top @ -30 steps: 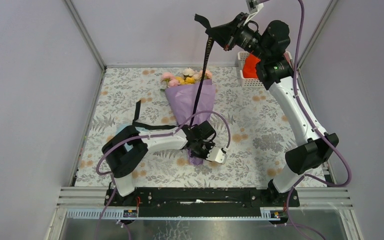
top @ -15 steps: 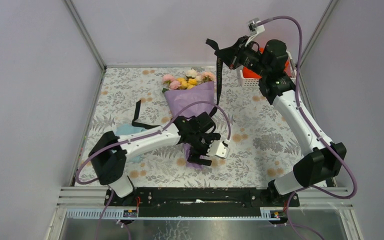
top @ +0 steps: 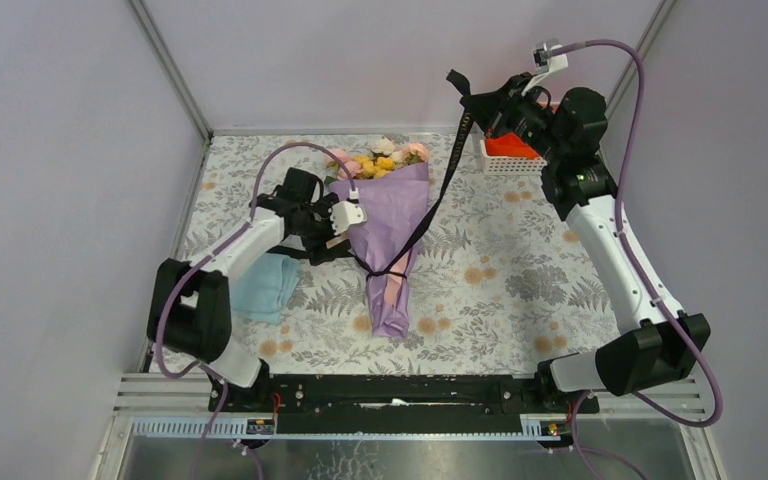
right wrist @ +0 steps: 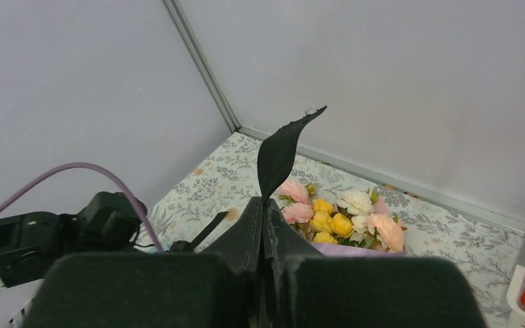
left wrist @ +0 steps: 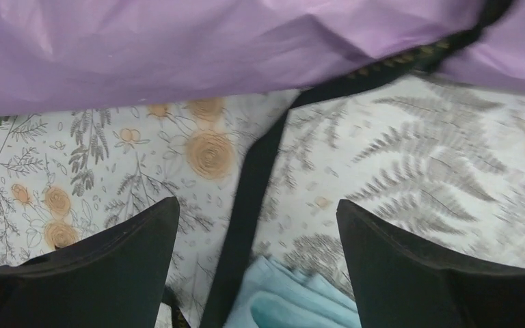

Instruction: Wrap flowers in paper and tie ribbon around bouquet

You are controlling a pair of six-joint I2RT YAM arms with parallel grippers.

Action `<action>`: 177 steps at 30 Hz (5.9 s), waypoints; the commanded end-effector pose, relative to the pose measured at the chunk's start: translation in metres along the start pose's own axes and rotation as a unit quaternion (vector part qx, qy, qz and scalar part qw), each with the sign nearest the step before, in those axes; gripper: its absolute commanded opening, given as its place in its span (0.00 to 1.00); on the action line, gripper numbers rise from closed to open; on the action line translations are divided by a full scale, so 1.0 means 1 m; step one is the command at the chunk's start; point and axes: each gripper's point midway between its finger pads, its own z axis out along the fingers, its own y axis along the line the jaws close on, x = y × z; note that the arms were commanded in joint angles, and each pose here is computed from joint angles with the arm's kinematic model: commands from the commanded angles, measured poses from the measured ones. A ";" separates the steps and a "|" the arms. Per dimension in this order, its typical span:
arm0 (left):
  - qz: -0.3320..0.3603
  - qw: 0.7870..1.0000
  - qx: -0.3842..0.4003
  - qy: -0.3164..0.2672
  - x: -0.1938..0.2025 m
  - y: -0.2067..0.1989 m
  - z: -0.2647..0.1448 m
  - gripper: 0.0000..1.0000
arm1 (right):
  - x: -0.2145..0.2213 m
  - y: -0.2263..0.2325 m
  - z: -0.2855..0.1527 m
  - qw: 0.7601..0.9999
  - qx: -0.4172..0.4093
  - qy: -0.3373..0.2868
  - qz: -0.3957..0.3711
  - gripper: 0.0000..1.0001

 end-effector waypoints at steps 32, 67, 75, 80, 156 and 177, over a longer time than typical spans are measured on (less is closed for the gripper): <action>-0.180 0.967 -0.131 0.124 0.136 0.005 0.030 0.00 | 0.092 -0.236 -0.220 0.858 0.452 -0.150 0.190 0.00; -0.123 0.978 0.092 -0.145 -0.121 -0.047 -0.056 0.00 | 0.316 -0.073 -0.127 0.884 0.226 0.379 0.152 0.16; -0.100 0.993 -0.065 -0.022 -0.018 0.032 -0.019 0.32 | 0.289 -0.089 -0.145 0.866 0.283 0.403 0.085 0.92; -0.094 0.994 -0.050 0.008 0.037 0.059 0.003 0.75 | 0.236 -0.090 -0.116 0.905 0.263 0.333 0.027 1.00; -0.171 0.931 -0.322 0.008 0.064 0.172 0.000 0.00 | 0.417 0.009 -0.120 0.812 -0.043 0.582 0.032 0.00; 0.001 0.996 -0.004 -0.093 0.019 0.035 0.023 0.80 | 0.403 0.047 -0.129 0.800 -0.070 0.585 0.116 0.00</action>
